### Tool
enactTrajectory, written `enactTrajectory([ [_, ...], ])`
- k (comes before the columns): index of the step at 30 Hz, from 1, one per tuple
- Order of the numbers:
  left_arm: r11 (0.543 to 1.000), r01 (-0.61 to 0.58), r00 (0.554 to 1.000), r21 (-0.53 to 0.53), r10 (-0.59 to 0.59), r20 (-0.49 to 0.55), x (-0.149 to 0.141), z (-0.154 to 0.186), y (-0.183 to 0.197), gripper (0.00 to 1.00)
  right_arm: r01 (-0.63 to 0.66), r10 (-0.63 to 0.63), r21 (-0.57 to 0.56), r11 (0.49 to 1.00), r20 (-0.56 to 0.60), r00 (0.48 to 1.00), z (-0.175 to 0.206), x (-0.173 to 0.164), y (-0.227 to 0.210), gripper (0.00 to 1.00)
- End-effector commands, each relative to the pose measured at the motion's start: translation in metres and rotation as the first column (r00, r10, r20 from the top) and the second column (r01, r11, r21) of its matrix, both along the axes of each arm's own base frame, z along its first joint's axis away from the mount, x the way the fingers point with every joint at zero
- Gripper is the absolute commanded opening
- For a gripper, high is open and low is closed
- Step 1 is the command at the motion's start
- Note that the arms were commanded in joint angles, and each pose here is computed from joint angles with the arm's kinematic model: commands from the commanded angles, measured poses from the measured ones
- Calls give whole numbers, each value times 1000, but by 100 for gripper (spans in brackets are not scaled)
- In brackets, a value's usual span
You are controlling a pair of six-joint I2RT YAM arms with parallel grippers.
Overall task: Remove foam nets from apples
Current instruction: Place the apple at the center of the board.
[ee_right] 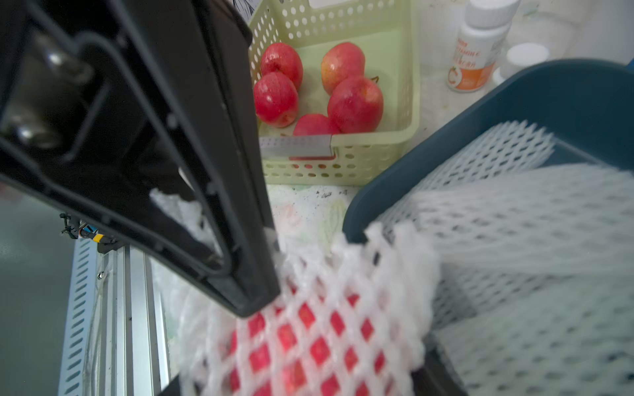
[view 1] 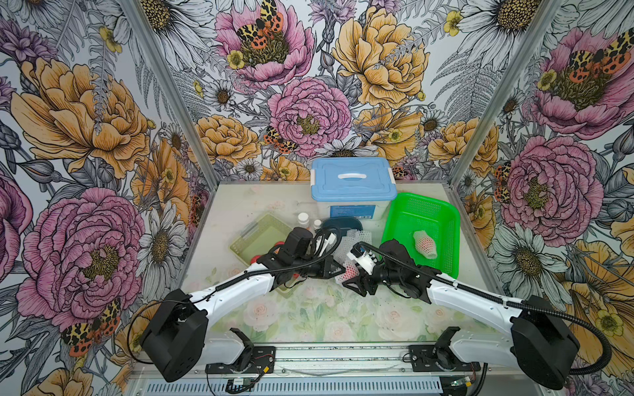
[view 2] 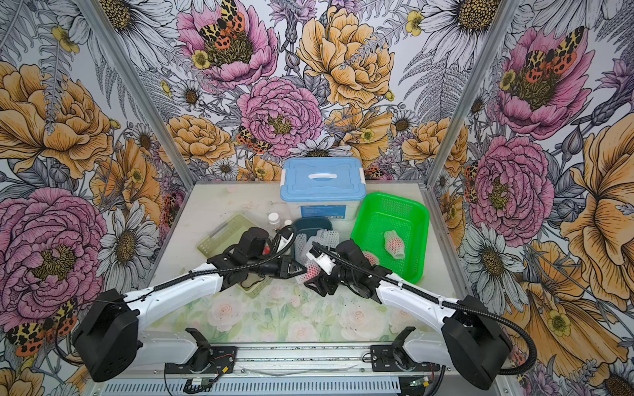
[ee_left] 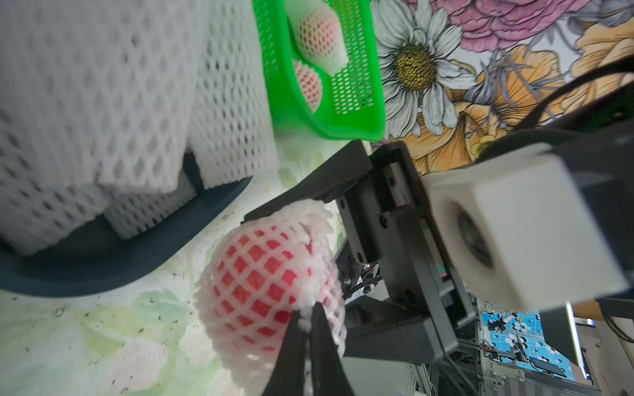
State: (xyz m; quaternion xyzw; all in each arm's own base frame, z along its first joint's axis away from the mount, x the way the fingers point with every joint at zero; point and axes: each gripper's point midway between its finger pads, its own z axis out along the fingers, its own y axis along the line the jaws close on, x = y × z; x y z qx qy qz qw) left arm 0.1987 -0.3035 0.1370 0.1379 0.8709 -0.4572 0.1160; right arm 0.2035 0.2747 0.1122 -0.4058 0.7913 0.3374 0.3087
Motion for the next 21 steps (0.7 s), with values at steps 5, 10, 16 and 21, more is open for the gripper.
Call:
enactTrajectory([
  [5, 991, -51, 999, 123, 48, 25, -13, -45, 3, 0, 56, -55, 24, 998, -19, 998, -15, -18, 2, 78],
  [10, 985, -65, 998, 158, 61, 29, -15, -55, 6, 0, 61, -61, -3, 998, -38, 997, -27, -28, 3, 83],
  [16, 981, -72, 996, 182, 63, 56, -14, -55, 11, 6, 44, -44, 20, 999, -14, 999, -14, -36, 5, 91],
  [21, 983, -23, 996, 184, 7, 90, -18, -49, 11, 5, 52, -52, 58, 997, 1, 999, -6, -37, 5, 91],
])
